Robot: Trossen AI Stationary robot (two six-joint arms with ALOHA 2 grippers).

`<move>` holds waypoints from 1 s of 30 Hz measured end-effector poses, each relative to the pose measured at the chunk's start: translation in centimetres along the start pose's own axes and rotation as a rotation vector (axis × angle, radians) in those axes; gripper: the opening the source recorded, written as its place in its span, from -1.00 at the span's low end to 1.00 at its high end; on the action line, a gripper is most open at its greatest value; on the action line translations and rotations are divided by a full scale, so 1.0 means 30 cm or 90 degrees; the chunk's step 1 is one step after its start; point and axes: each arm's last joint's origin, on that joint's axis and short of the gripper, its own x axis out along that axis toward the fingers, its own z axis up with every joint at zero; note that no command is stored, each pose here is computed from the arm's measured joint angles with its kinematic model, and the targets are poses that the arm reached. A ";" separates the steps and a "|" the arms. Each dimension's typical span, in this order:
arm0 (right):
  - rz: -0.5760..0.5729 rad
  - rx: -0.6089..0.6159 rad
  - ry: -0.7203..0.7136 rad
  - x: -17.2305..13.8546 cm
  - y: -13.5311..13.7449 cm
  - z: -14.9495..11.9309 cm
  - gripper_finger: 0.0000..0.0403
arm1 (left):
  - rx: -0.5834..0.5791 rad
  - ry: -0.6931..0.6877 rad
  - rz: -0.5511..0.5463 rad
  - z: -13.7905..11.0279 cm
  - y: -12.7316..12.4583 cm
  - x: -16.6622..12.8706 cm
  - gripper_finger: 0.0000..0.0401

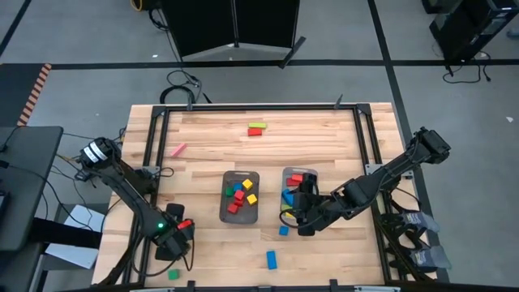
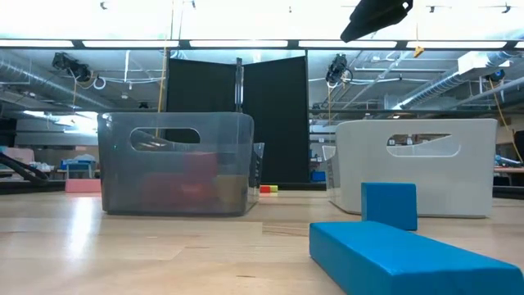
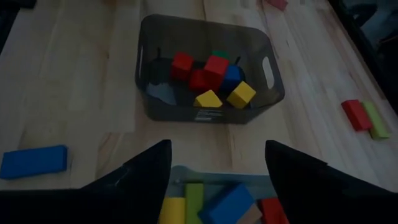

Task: Sort blocks by size
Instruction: Put the large yellow block into the gray bin

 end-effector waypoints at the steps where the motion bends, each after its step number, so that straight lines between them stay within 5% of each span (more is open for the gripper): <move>1: -0.002 0.000 0.000 0.000 -0.001 0.000 0.33 | -0.005 0.001 0.001 -0.003 0.003 0.007 0.34; 11: -0.007 0.000 -0.002 0.001 -0.002 0.000 0.32 | -0.046 0.017 0.009 -0.033 0.039 0.066 0.04; 18: -0.012 -0.001 -0.004 0.001 -0.002 0.001 0.30 | -0.048 0.030 0.003 -0.035 0.040 0.068 -0.78; 24: -0.012 -0.006 -0.007 -0.009 -0.003 0.008 0.26 | -0.047 0.018 0.052 -0.027 0.034 0.021 -0.83; 30: 0.006 -0.052 -0.083 -0.101 0.016 0.081 0.24 | -0.039 -0.271 0.141 0.078 0.036 -0.188 -0.83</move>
